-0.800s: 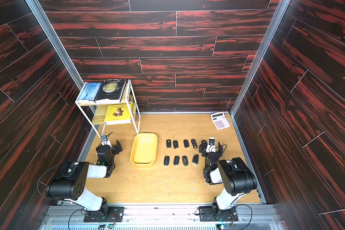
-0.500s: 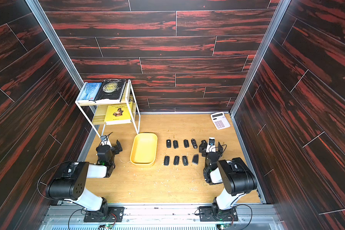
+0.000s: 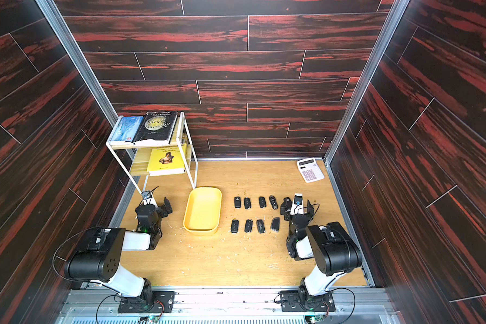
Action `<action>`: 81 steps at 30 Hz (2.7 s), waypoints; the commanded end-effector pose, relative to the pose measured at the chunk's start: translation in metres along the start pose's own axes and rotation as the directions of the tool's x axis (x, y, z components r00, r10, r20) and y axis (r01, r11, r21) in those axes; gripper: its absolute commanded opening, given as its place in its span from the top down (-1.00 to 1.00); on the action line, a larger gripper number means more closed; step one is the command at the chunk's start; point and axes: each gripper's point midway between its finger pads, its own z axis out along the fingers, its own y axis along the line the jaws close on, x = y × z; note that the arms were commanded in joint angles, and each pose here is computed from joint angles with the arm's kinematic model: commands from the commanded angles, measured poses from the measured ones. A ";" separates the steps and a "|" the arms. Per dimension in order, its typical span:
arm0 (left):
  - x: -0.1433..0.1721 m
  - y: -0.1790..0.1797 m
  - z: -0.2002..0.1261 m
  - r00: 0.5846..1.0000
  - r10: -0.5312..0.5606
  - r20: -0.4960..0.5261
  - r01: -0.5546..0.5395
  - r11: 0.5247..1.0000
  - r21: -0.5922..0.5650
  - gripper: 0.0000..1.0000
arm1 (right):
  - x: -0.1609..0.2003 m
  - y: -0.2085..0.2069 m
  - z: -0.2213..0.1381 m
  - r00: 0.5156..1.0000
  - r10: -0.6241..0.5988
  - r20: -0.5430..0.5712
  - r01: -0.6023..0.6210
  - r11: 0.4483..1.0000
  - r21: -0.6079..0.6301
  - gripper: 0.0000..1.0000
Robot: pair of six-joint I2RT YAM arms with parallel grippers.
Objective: Place the car key into the storage box
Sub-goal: Pick up the car key from the center of the board.
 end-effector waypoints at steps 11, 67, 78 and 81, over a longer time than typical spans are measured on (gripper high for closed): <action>-0.002 0.008 0.001 1.000 -0.020 0.001 0.020 1.000 -0.011 -1.00 | -0.011 -0.006 0.001 0.999 0.037 0.031 -0.037 0.999 -0.010 -0.97; -0.098 -0.172 -0.144 0.729 0.116 -0.675 0.385 0.745 0.544 -1.00 | 0.068 0.021 0.023 0.416 0.026 -0.909 0.011 0.999 0.033 -0.75; -0.095 -0.174 -0.143 0.726 0.132 -0.674 0.368 0.754 0.544 -1.00 | 0.067 0.030 0.028 0.384 0.017 -0.923 -0.042 0.999 0.000 -0.77; -0.090 -0.175 -0.142 0.720 0.135 -0.681 0.369 0.756 0.541 -1.00 | 0.056 0.033 0.034 0.355 0.003 -0.935 -0.046 0.999 -0.014 -0.78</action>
